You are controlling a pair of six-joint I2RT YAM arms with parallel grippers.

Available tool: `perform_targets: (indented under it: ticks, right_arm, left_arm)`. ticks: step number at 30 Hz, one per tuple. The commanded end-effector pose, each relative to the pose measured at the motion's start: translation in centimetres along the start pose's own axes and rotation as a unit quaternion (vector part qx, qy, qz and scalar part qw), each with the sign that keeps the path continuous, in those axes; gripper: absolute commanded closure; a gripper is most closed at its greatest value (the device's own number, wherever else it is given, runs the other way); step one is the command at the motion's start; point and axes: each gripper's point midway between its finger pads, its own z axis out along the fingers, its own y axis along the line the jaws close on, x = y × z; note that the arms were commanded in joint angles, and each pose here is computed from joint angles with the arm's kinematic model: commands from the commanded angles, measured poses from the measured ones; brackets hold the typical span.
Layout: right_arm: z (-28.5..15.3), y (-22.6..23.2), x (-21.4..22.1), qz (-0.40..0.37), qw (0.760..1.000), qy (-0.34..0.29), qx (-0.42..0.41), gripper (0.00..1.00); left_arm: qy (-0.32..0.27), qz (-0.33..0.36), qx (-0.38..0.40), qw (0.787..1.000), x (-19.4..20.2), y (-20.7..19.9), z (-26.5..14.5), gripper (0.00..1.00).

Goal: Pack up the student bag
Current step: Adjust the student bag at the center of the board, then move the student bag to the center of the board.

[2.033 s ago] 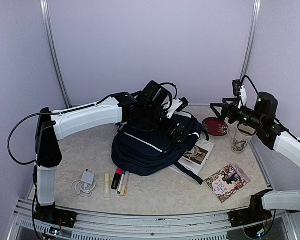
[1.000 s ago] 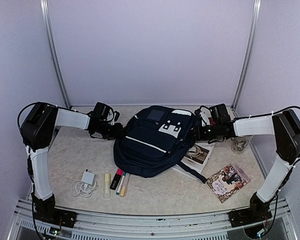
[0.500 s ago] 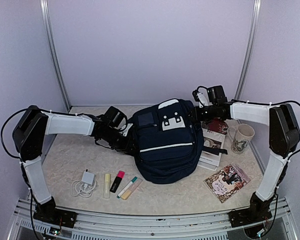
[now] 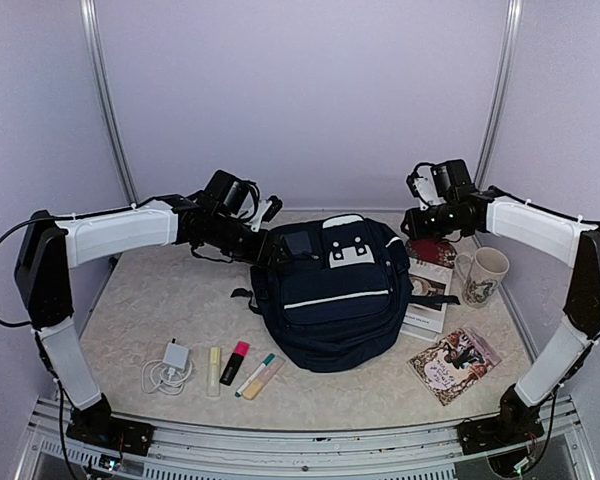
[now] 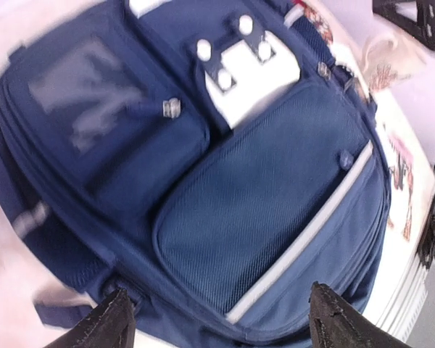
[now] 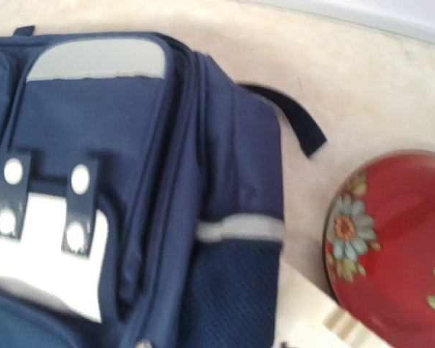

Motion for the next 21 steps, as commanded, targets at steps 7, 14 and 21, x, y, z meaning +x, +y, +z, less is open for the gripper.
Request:
perform_targets:
  ticks: [7,14,21]
  right_arm:
    - [-1.2,3.1,6.3,0.025,0.996,0.069,-0.058,0.74]
    - [-0.9,4.9,8.6,0.034,0.992,0.089,-0.086,0.78]
    - [-0.9,6.4,9.8,0.054,0.987,0.093,-0.120,0.78]
  left_arm:
    - [-0.032,-0.061,-0.038,0.997,-4.0,6.5,3.5,0.12]
    - [-0.037,-0.120,-0.054,0.991,-3.8,12.0,6.4,0.01]
    - [-0.043,-0.131,-0.044,0.990,-4.5,13.7,8.8,0.01]
